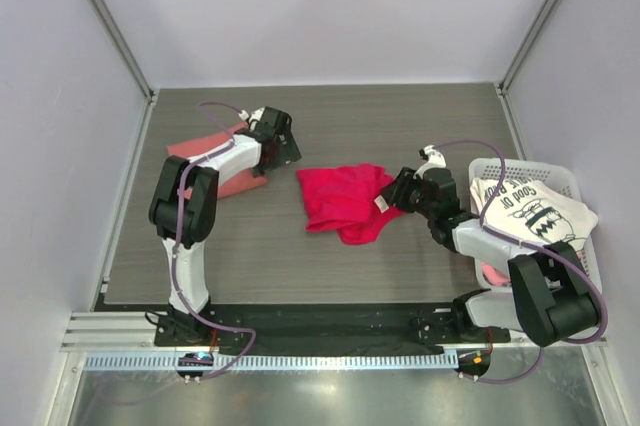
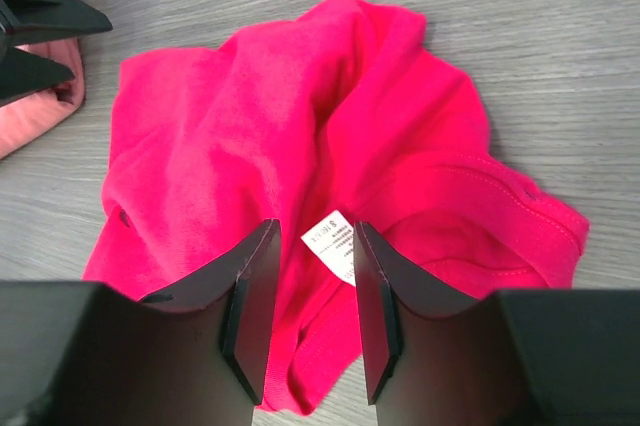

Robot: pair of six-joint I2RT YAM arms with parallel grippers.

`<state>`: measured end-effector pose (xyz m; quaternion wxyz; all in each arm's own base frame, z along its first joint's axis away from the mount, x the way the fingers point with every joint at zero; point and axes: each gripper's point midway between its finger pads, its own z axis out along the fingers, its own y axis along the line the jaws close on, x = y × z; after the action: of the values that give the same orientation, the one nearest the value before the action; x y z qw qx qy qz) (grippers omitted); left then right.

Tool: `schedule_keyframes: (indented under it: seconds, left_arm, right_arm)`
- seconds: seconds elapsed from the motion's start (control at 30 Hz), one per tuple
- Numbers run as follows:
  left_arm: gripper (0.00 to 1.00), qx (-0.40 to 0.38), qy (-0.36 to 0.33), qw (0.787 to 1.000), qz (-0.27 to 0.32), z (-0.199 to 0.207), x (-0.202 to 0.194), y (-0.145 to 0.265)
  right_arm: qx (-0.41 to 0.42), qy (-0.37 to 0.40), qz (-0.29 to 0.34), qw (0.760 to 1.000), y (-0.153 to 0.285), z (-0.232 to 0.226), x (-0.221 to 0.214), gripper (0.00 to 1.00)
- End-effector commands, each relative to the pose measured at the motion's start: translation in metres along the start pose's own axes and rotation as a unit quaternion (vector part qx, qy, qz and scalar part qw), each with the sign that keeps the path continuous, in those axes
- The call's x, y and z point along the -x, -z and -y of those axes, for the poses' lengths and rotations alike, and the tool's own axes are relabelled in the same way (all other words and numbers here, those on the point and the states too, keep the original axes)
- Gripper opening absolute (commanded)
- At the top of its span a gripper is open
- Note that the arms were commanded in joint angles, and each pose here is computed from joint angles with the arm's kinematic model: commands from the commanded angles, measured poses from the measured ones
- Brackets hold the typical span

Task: Fold and stack the t-shirts
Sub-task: Flatten the tshirt out

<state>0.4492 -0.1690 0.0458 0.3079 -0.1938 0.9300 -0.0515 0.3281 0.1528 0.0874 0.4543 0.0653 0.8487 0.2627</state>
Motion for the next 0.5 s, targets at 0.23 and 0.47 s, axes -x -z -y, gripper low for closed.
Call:
schedule_keyframes:
  seconds: [0.23, 0.47]
  left_arm:
    - [0.96, 0.052, -0.002, 0.997, -0.061, -0.032, -0.023, -0.018]
    - [0.96, 0.154, 0.038, 0.986, -0.047, -0.109, -0.018, -0.004]
  right_arm:
    - [0.007, 0.019, 0.05, 0.999, -0.003, -0.002, 0.016, 0.41]
    - [0.008, 0.02, 0.05, 0.999, -0.004, -0.002, 0.016, 0.41]
